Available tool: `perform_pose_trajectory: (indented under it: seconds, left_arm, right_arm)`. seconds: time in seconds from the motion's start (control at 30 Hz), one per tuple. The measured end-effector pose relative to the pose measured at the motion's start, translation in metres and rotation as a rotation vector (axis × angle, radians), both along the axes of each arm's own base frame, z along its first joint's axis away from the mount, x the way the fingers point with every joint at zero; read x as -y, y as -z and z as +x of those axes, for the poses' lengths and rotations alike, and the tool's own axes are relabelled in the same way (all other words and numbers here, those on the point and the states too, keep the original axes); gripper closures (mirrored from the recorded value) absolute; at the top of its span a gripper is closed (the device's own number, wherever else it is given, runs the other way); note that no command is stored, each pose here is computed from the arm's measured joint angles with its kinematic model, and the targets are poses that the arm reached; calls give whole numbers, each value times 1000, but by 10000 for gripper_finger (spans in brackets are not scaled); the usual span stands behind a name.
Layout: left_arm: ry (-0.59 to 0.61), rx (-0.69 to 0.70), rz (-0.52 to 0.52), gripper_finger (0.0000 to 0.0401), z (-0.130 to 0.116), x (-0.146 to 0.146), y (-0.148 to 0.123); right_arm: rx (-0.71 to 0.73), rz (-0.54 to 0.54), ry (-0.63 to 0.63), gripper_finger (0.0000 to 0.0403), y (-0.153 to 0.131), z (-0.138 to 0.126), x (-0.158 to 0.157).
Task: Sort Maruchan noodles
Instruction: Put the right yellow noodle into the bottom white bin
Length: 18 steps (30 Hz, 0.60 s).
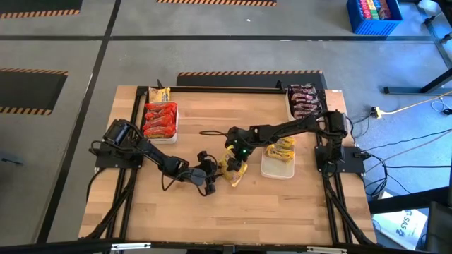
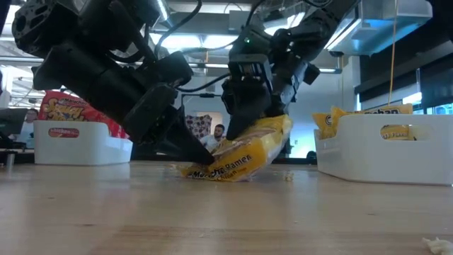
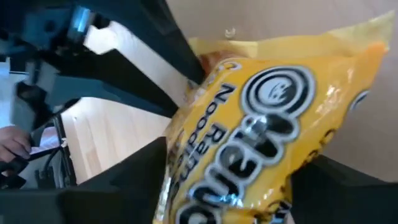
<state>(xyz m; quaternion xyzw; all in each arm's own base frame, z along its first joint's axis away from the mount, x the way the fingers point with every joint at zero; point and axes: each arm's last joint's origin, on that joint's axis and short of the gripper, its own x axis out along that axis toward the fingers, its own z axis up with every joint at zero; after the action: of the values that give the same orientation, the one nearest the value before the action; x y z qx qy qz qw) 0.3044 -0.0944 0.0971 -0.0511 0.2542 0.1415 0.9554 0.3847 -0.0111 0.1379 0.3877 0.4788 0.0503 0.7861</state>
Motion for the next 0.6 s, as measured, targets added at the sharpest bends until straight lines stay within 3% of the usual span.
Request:
perform_pose_trajectory:
  seconds: [0.33, 0.6]
  left_arm:
    - [55, -10, 41, 260, -5, 7, -10]
    - [89, -44, 58, 260, -23, 13, -45]
  right_arm:
    - [59, -30, -95, 259, -1, 1, -1]
    - [92, -99, -133, 273, -26, -10, -1]
